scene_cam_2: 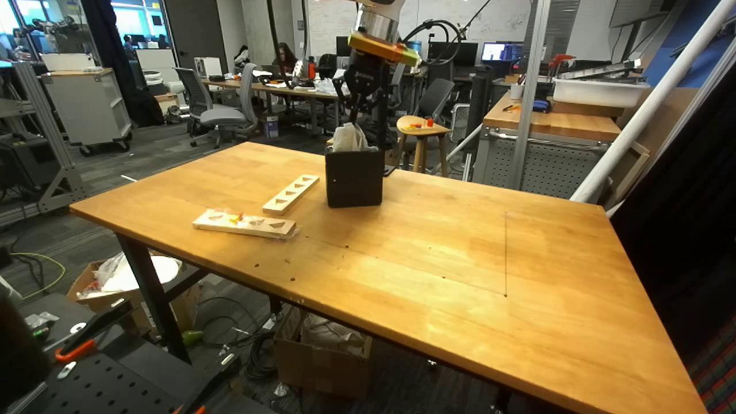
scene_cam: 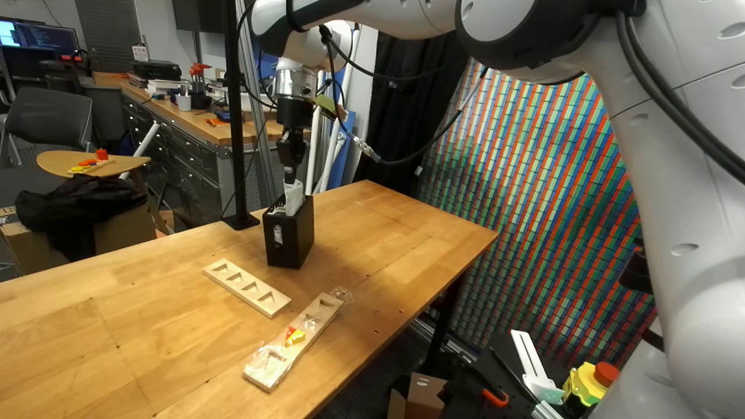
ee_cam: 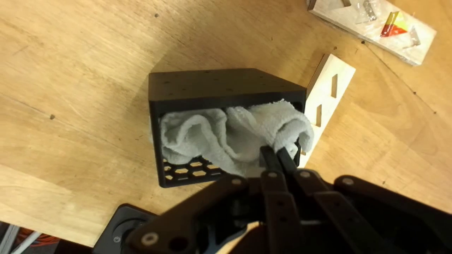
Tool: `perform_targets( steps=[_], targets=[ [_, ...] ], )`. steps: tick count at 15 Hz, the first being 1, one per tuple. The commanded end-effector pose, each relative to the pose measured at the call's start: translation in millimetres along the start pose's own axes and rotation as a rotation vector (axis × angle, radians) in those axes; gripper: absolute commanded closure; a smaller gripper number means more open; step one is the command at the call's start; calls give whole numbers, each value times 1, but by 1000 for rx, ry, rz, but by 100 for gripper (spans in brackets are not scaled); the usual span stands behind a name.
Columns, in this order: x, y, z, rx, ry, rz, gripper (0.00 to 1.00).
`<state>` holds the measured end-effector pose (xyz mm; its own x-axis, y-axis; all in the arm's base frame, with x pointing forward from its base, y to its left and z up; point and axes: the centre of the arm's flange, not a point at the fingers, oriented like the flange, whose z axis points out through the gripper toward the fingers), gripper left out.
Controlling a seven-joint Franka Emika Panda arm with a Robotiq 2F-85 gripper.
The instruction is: Pick up the cloth and put it in the box, then remove it and fold it on the table
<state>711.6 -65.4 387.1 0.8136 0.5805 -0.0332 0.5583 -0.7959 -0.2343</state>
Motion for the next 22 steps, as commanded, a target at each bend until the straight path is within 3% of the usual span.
perform_targets(
  steps=[1, 22],
  targets=[
    [-11, -14, -20, -32, 1, 5, 98],
    [-20, -31, -54, -92, 14, 14, 98]
  ],
)
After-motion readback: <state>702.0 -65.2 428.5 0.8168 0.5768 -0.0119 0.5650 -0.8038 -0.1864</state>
